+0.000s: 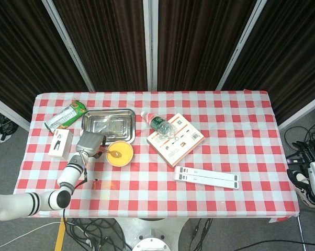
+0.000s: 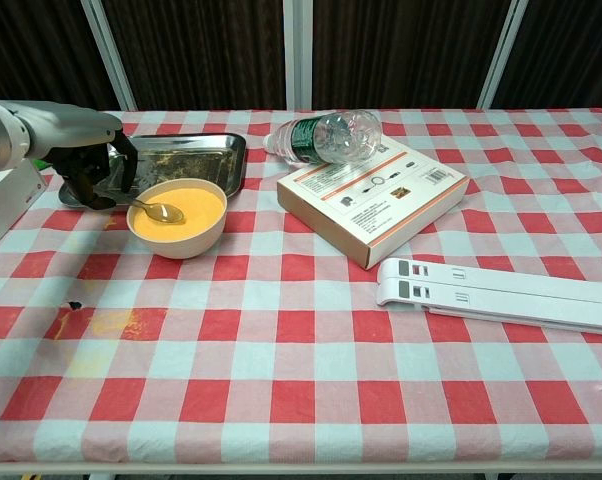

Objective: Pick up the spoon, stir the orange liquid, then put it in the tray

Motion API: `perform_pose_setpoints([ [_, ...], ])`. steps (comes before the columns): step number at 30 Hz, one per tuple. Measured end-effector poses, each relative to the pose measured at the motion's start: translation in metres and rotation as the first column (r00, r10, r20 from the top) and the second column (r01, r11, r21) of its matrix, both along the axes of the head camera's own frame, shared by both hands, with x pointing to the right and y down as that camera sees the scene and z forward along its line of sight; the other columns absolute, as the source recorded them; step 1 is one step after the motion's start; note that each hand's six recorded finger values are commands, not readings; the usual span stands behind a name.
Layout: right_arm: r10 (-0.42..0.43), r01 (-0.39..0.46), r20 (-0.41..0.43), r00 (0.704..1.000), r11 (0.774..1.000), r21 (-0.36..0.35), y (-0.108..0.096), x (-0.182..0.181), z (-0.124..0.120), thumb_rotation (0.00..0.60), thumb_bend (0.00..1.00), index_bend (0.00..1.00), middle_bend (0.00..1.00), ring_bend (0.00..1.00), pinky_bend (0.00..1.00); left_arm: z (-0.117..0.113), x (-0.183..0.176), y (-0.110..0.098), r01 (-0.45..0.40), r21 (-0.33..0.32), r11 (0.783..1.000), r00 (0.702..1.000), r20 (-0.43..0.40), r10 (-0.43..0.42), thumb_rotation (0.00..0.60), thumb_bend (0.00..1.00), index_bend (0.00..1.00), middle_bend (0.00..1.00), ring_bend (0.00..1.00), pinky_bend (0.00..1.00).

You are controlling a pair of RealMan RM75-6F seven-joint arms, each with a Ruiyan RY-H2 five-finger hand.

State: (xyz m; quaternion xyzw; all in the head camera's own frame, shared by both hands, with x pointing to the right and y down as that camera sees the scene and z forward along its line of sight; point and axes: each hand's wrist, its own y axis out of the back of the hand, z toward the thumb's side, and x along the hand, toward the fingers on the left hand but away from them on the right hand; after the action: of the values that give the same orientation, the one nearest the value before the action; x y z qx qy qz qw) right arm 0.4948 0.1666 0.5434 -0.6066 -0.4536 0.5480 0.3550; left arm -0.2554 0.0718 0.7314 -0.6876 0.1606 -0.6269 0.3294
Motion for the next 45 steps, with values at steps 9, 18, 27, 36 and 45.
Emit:
perform_pose_setpoints([
  [9,0.002,-0.002,0.0,1.0,1.0,-0.001,0.0001,0.0005,0.0006,0.6,0.25,0.14,0.13,0.02,0.06,0.0015,-0.0015,-0.0007,0.003,0.003,1.0,1.0,0.004,-0.003,0.6,0.37,0.57,0.95,0.91,0.94],
  [18,0.006,-0.006,0.0,1.0,1.0,-0.002,0.0004,0.0015,0.0009,0.6,0.25,0.14,0.14,0.02,0.06,0.0031,-0.0003,0.0003,-0.002,0.003,1.0,1.0,0.006,0.002,0.6,0.39,0.58,0.95,0.91,0.94],
  [27,0.009,-0.009,-0.001,1.0,1.0,-0.005,0.0008,0.0025,0.0014,0.6,0.25,0.14,0.14,0.02,0.06,0.0039,-0.001,0.0001,-0.002,0.008,1.0,1.0,0.01,0.002,0.6,0.39,0.6,0.95,0.91,0.94],
  [36,0.008,-0.008,-0.002,1.0,1.0,-0.004,0.0016,0.0021,0.0008,0.6,0.25,0.14,0.14,0.02,0.06,0.0015,-0.0021,-0.0018,-0.001,0.022,1.0,1.0,0.013,0.0,0.6,0.39,0.6,0.95,0.91,0.94],
  [45,0.008,-0.008,-0.003,1.0,1.0,-0.005,0.0026,0.0023,0.0007,0.6,0.25,0.14,0.14,0.02,0.06,0.0024,-0.0022,-0.0016,0.001,0.018,1.0,1.0,0.016,-0.001,0.6,0.4,0.64,0.95,0.91,0.94],
])
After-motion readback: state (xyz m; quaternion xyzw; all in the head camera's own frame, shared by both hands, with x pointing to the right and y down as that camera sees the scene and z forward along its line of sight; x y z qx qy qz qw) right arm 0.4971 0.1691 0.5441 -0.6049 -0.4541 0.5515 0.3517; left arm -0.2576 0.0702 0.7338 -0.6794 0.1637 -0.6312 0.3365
